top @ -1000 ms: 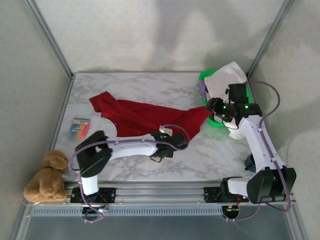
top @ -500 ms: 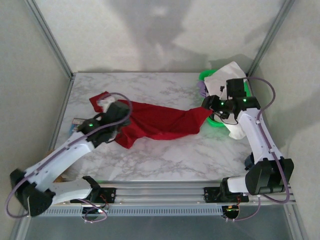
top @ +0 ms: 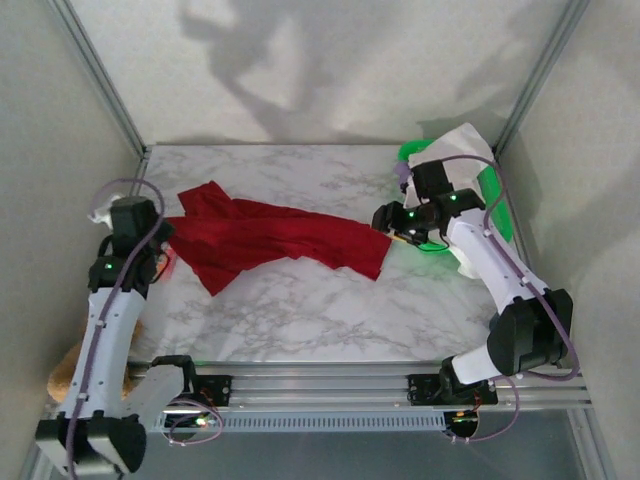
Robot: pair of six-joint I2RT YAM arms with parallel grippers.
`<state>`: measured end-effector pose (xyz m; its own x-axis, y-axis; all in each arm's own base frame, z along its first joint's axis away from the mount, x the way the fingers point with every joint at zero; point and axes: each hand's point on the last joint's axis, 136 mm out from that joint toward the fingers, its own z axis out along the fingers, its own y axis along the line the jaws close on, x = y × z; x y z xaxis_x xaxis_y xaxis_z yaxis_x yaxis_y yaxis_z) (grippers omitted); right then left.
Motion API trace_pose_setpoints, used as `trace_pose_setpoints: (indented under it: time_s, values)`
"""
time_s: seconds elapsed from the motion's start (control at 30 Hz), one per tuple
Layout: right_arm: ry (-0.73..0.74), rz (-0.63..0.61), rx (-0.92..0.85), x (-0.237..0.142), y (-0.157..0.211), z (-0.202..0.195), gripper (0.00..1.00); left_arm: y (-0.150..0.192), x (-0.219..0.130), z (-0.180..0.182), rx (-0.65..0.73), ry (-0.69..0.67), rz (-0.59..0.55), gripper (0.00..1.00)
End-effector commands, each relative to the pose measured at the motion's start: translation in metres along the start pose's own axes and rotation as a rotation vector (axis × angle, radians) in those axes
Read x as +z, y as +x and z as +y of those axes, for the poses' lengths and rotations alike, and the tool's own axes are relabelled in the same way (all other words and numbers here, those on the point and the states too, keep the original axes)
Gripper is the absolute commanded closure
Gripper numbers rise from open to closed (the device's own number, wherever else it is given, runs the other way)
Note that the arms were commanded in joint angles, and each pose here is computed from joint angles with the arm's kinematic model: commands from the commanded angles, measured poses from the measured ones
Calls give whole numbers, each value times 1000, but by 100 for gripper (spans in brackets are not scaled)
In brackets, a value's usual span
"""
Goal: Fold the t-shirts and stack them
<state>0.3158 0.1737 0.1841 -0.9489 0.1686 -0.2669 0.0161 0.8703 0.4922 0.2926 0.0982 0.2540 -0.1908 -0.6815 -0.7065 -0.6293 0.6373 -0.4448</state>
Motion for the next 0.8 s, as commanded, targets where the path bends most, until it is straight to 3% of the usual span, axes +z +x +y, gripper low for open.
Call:
trace_pose_setpoints:
  time_s: [0.0,0.07,0.23,0.4,0.57,0.77]
  values:
    - [37,53,6,23,13,-5,45,12,3,-23,17,173,82,100]
    - [76,92,-7,36,24,-11,51,33,11,-23,7,196,159,100]
    - [206,179,-95,61,60,-26,63,54,14,-9,10,183,189,100]
    - [311,244,-219,76,89,-32,64,67,16,-5,8,180,230,100]
    - [288,310,-326,92,111,-18,63,71,18,-2,11,172,240,100]
    - [345,326,-336,115,113,-27,63,72,19,-2,6,174,244,100]
